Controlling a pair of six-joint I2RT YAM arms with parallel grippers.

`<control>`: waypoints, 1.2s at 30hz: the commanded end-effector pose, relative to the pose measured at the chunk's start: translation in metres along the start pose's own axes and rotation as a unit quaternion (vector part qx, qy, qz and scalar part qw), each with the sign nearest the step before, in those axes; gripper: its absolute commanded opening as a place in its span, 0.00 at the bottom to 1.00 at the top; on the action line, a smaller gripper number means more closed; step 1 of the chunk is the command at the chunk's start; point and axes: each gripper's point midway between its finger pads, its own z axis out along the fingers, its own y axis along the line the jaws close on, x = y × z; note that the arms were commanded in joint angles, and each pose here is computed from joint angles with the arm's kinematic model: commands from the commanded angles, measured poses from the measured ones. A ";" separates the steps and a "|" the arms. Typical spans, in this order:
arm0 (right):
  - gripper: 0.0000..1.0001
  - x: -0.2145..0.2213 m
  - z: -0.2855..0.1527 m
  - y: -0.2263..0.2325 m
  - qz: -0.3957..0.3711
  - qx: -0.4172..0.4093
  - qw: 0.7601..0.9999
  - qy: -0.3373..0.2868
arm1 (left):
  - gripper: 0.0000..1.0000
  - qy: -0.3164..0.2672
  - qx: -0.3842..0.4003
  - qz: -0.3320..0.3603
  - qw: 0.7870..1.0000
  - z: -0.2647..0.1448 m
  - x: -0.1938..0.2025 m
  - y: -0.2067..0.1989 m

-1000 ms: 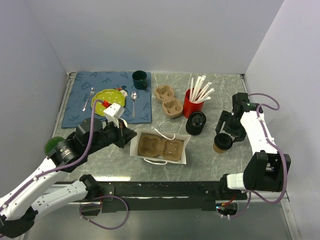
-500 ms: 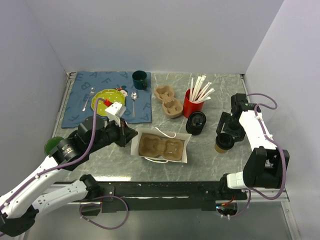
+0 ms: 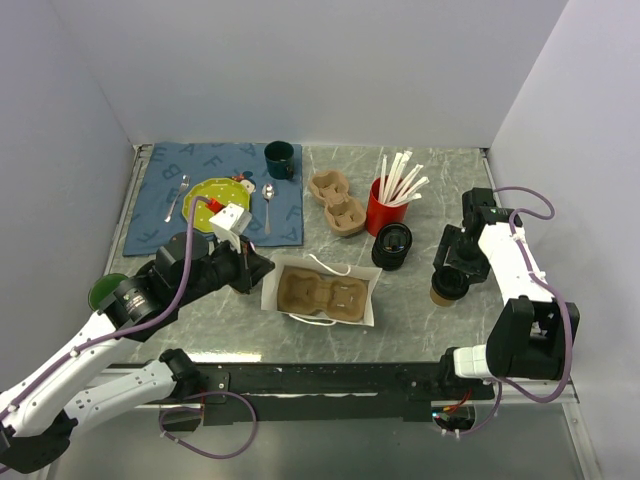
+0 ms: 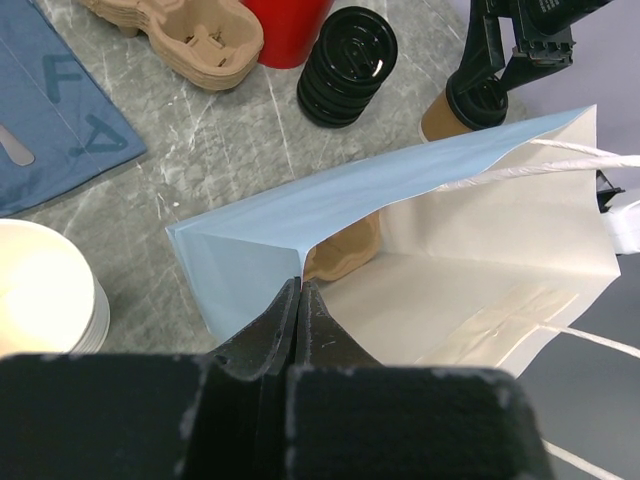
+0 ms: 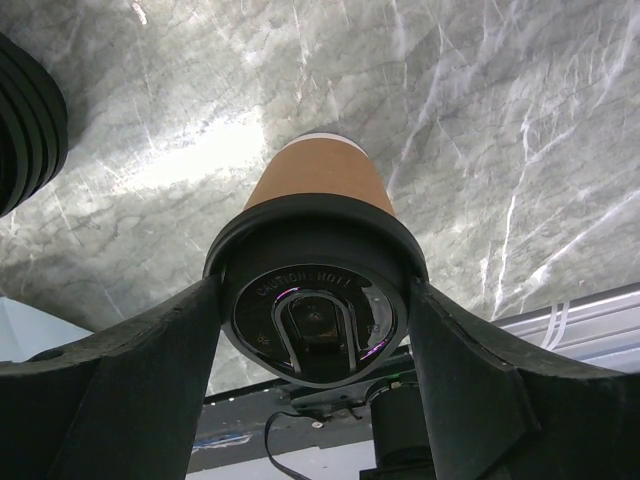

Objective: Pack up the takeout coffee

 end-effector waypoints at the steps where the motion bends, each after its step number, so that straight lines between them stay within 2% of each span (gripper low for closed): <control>1: 0.63 -0.009 -0.013 0.002 -0.001 -0.012 1.000 -0.026 | 0.01 -0.029 0.010 0.009 0.999 -0.008 -0.021 -0.008; 7: 0.59 -0.014 -0.033 0.006 -0.004 -0.030 0.999 -0.040 | 0.01 -0.023 0.007 0.007 1.000 -0.007 -0.019 -0.007; 10: 0.56 -0.023 -0.056 0.007 -0.011 -0.036 0.997 -0.062 | 0.01 -0.020 -0.014 0.000 1.000 -0.005 -0.019 -0.001; 14: 0.55 -0.046 -0.107 0.019 -0.031 -0.060 0.991 -0.116 | 0.01 -0.014 -0.021 -0.025 0.999 -0.001 -0.017 0.000; 16: 0.54 -0.046 -0.127 0.032 -0.063 -0.075 0.987 -0.125 | 0.01 -0.007 -0.020 -0.030 0.999 0.001 -0.014 -0.001; 17: 0.54 -0.056 -0.151 0.043 -0.077 -0.090 0.980 -0.160 | 0.01 -0.005 -0.019 -0.033 0.999 0.001 -0.014 -0.002; 19: 0.54 -0.051 -0.177 0.068 -0.135 -0.117 0.968 -0.179 | 0.01 0.000 -0.017 -0.036 0.999 0.003 -0.014 -0.004; 22: 0.53 -0.051 -0.250 0.100 -0.185 -0.178 0.934 -0.248 | 0.01 0.000 -0.017 -0.043 0.999 0.004 -0.016 -0.005; 24: 0.52 -0.047 -0.275 0.114 -0.203 -0.206 0.919 -0.266 | 0.01 0.001 -0.016 -0.049 0.999 0.004 -0.017 -0.006; 25: 0.51 -0.043 -0.304 0.121 -0.214 -0.236 0.901 -0.296 | 0.01 0.002 -0.017 -0.051 0.999 0.005 -0.017 -0.006; 27: 0.50 -0.033 -0.331 0.135 -0.238 -0.286 0.875 -0.311 | 0.01 0.009 -0.017 -0.058 0.998 0.007 -0.014 -0.007; 28: 0.49 -0.019 -0.348 0.146 -0.267 -0.323 0.850 -0.319 | 0.01 0.014 -0.018 -0.060 0.998 0.008 -0.012 -0.007; 30: 0.49 -0.006 -0.373 0.155 -0.293 -0.367 0.810 -0.351 | 0.01 0.024 -0.022 -0.068 0.997 0.011 -0.008 -0.006; 32: 0.49 0.017 -0.379 0.173 -0.340 -0.406 0.772 -0.351 | 0.01 0.024 -0.023 -0.073 0.997 0.011 -0.009 -0.006; 36: 0.49 0.053 -0.395 0.181 -0.382 -0.457 0.727 -0.342 | 0.01 0.024 -0.031 -0.075 0.996 0.013 -0.012 -0.005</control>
